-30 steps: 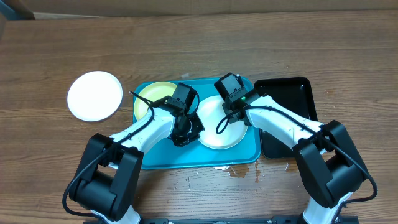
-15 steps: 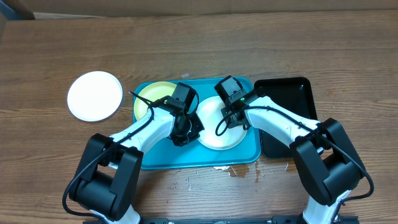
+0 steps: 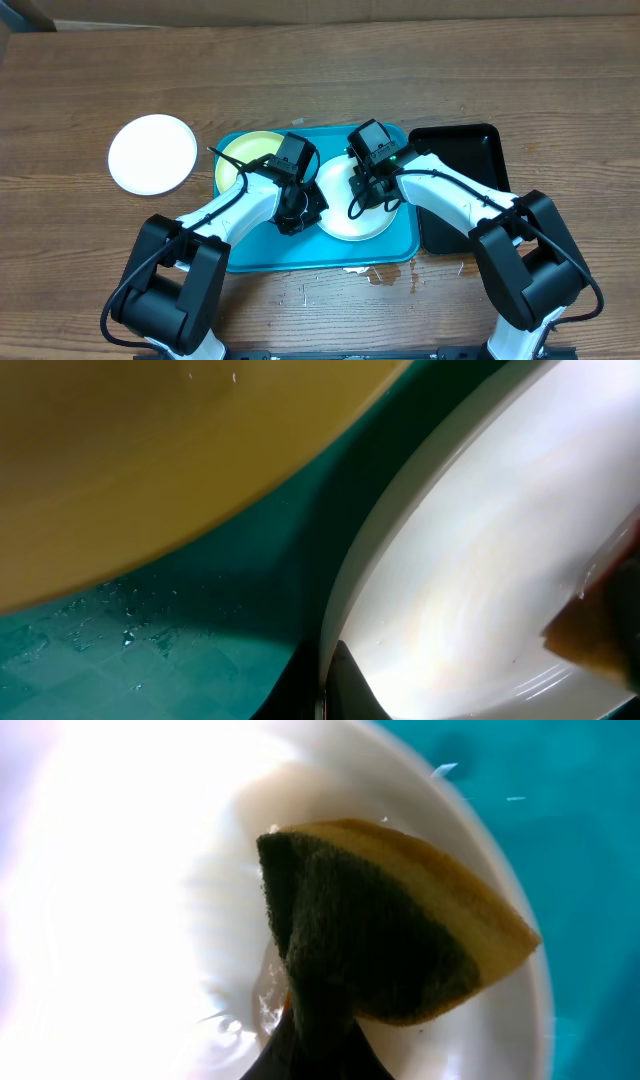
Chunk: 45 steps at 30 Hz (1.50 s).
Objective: Clean dirty plates on tray and stack at the side
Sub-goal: 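Scrub the sauce on the white plate with the sponge in right gripper, then return the sponge to the black tray and release it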
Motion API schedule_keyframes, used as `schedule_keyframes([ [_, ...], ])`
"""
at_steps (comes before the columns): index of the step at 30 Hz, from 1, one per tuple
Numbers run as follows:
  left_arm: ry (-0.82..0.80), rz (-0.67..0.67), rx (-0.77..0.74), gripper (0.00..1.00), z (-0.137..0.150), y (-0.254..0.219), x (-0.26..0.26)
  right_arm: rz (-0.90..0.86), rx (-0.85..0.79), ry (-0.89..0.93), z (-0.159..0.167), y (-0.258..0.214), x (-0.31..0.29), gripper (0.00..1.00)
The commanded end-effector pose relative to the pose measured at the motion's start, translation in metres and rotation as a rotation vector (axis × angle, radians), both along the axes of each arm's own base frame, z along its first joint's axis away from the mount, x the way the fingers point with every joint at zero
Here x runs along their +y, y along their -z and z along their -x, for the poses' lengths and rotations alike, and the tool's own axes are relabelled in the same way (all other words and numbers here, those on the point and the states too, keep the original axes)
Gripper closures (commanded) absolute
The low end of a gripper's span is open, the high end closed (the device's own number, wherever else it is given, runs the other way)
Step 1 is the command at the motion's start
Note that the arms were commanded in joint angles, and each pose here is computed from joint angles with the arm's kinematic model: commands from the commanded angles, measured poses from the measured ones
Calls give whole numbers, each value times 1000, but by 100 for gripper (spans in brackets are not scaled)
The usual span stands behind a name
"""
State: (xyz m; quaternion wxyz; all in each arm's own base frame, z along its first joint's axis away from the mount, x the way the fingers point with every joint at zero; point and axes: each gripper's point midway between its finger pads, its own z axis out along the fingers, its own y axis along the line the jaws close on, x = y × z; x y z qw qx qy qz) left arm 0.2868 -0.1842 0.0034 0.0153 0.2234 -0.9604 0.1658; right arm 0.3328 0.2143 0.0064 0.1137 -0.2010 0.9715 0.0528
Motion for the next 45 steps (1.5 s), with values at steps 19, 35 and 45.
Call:
schedule_keyframes([
  [19, -4, -53, 8, 94, 1, 11, 11, -335, 63, 26, -42, -125, -16, 96],
  [35, 15, -58, 1, 84, 1, 11, 11, -49, 110, 490, -45, -60, -198, 96],
  [45, 75, -57, -16, 67, 1, 11, 10, -60, 71, 487, -33, -3, -197, 74],
])
